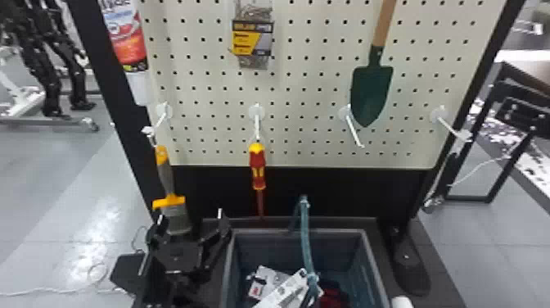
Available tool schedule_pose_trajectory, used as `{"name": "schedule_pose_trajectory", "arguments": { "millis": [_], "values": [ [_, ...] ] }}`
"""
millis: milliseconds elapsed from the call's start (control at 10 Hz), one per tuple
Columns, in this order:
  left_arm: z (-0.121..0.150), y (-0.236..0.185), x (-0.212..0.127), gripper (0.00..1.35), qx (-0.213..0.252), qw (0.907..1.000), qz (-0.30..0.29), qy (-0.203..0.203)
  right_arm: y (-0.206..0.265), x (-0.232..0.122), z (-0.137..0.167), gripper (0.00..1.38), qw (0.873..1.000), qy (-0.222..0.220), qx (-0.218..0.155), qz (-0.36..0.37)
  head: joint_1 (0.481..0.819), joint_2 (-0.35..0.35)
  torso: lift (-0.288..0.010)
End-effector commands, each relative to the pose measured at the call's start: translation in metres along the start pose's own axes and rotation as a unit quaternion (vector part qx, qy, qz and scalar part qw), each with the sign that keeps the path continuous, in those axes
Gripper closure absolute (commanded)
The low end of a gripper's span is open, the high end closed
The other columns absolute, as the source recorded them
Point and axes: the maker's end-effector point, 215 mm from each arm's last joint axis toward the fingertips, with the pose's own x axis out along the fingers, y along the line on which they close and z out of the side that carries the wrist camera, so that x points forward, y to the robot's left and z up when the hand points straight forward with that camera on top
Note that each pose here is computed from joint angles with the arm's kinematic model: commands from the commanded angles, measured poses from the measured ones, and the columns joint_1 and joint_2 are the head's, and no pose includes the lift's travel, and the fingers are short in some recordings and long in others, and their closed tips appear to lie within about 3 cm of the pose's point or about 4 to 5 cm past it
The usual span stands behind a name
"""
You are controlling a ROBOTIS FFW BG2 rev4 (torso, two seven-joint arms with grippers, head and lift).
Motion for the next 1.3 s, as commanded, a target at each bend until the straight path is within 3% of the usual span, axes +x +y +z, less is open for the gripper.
{"name": "schedule_pose_trajectory", "arguments": {
  "millis": [0,1000,1200],
  "values": [
    [0.001,-0.001,0.000,0.08,-0.001,1.0000,-0.001,-0.001,0.000,0.000,-0.001,0.32,1.000,-0.005,0.003,0.001,0.549,0.000,-0.100],
    [0.012,-0.001,0.007,0.08,0.005,0.9998,-0.012,-0.015,0.004,0.006,-0.009,0.32,0.999,-0.020,0.034,0.017,0.549,0.000,-0.100],
    [0.046,0.020,0.006,0.09,0.034,0.9986,0.005,-0.042,0.008,0.008,-0.008,0.32,0.999,-0.024,0.036,0.023,0.549,0.000,-0.100]
  ]
}}
